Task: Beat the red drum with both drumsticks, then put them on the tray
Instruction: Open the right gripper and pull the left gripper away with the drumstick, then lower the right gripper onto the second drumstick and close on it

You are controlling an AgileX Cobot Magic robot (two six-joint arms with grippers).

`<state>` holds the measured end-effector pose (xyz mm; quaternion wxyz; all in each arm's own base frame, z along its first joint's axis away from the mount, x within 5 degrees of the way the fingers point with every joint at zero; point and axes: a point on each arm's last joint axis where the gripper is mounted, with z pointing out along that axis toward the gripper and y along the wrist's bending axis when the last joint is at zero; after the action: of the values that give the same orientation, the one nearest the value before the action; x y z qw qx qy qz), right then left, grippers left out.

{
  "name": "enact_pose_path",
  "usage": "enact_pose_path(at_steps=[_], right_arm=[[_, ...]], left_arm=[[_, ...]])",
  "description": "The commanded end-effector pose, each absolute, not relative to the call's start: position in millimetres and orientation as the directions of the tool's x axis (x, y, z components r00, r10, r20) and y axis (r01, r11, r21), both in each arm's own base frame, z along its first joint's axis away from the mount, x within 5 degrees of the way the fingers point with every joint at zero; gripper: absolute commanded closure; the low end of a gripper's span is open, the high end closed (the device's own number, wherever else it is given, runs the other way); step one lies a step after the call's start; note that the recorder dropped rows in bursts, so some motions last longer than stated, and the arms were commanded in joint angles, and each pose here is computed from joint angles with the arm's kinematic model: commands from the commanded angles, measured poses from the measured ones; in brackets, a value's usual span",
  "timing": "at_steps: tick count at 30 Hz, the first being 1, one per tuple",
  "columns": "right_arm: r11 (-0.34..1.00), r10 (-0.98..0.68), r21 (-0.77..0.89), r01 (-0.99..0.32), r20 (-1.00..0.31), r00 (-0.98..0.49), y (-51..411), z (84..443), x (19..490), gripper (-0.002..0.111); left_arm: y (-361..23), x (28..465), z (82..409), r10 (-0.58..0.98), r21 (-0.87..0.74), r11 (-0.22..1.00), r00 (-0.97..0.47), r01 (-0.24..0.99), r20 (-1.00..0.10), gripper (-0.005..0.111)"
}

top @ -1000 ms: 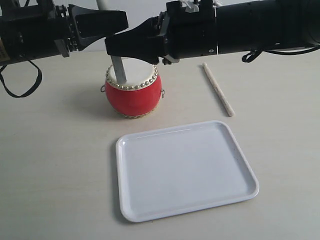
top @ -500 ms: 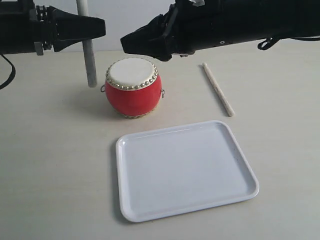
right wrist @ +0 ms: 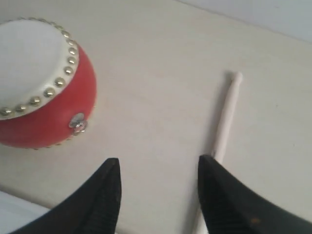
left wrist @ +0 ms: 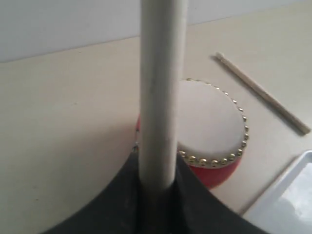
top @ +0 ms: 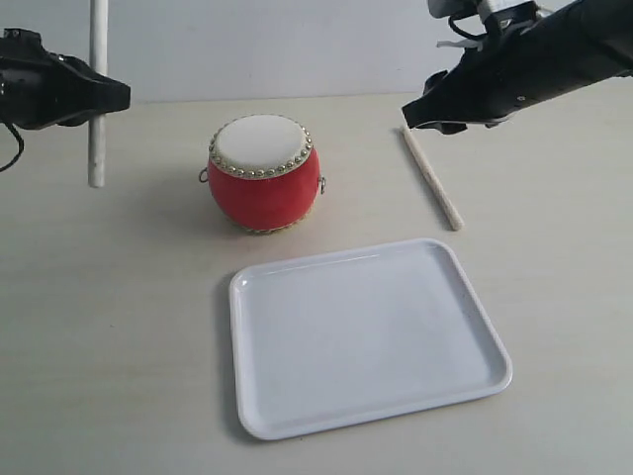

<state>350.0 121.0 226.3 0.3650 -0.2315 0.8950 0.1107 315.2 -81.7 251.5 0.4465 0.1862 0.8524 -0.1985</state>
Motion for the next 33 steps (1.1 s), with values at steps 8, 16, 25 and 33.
enact_pose_path(at_steps=[8,16,25,33], right_arm=[[0.863,-0.376,-0.003,-0.506,-0.672,-0.638,116.1,215.2,363.6,0.06],[0.886,-0.402,-0.059,-0.459,-0.588,-0.701,106.9,210.9,363.1,0.06],[0.904,-0.393,-0.04,-0.425,-0.463,-0.794,107.9,178.5,377.7,0.06],[0.905,-0.4,-0.028,-0.424,-0.391,-0.829,113.6,155.6,403.0,0.06]], left_arm=[[-31.3,307.6,217.0,0.252,0.268,0.96,-0.673,0.082,-0.696,0.107],[-107.4,296.3,238.9,0.423,0.05,0.886,-0.758,0.461,-0.496,0.107],[-136.8,301.2,235.8,0.496,0.048,0.842,-0.736,0.537,-0.461,0.107],[-143.5,316.2,220.8,0.521,0.045,0.832,-0.753,0.552,-0.403,0.107]])
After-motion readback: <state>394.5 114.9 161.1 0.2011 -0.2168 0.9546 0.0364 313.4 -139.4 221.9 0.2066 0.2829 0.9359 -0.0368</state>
